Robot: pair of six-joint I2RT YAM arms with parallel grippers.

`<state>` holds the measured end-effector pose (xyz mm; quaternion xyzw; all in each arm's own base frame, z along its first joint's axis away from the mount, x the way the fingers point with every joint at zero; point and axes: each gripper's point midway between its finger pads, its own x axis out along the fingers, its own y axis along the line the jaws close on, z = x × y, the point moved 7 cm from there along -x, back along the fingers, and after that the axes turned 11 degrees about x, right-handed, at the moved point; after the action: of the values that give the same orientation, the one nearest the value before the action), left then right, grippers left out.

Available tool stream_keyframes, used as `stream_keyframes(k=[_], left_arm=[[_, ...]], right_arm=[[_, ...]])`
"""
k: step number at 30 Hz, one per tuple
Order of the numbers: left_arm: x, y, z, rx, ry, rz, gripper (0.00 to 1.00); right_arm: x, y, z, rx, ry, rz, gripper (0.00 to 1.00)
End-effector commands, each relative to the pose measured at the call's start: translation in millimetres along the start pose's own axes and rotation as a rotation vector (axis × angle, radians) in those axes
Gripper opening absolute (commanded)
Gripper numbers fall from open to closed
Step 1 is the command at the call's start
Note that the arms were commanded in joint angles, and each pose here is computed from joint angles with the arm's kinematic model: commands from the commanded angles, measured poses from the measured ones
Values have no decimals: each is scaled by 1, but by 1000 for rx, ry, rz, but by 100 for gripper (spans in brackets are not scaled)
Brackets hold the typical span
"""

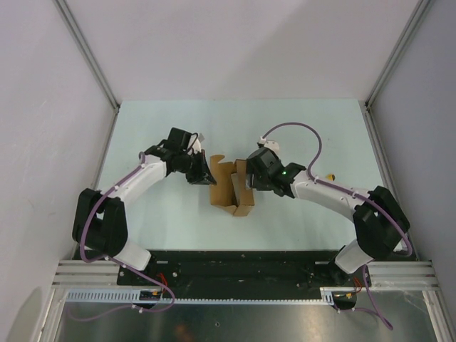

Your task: Unpack the express box

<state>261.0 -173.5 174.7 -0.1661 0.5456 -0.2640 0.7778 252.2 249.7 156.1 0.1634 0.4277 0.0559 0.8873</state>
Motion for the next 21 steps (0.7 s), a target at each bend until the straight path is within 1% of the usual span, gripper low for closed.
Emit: stream_keyframes(k=[1,10,15,19,21], left_arm=[[-23,-17,15,64,-79,-46,0],[-47,-37,21,76,-106,-107,0],[-55,-38,24,100,-114,-105,0],[-59,-36,28,111,-106,-114,0],[-62,-36,27,102,-95,-126,0]], right_arm=[[-3,-30,2,16,-20,-118,70],[12,-39,-10,16,21,-141,70],[14,-36,-12,43,32,-128,69],[9,-36,-4,71,4,-123,69],[-2,-29,8,89,-33,-74,67]])
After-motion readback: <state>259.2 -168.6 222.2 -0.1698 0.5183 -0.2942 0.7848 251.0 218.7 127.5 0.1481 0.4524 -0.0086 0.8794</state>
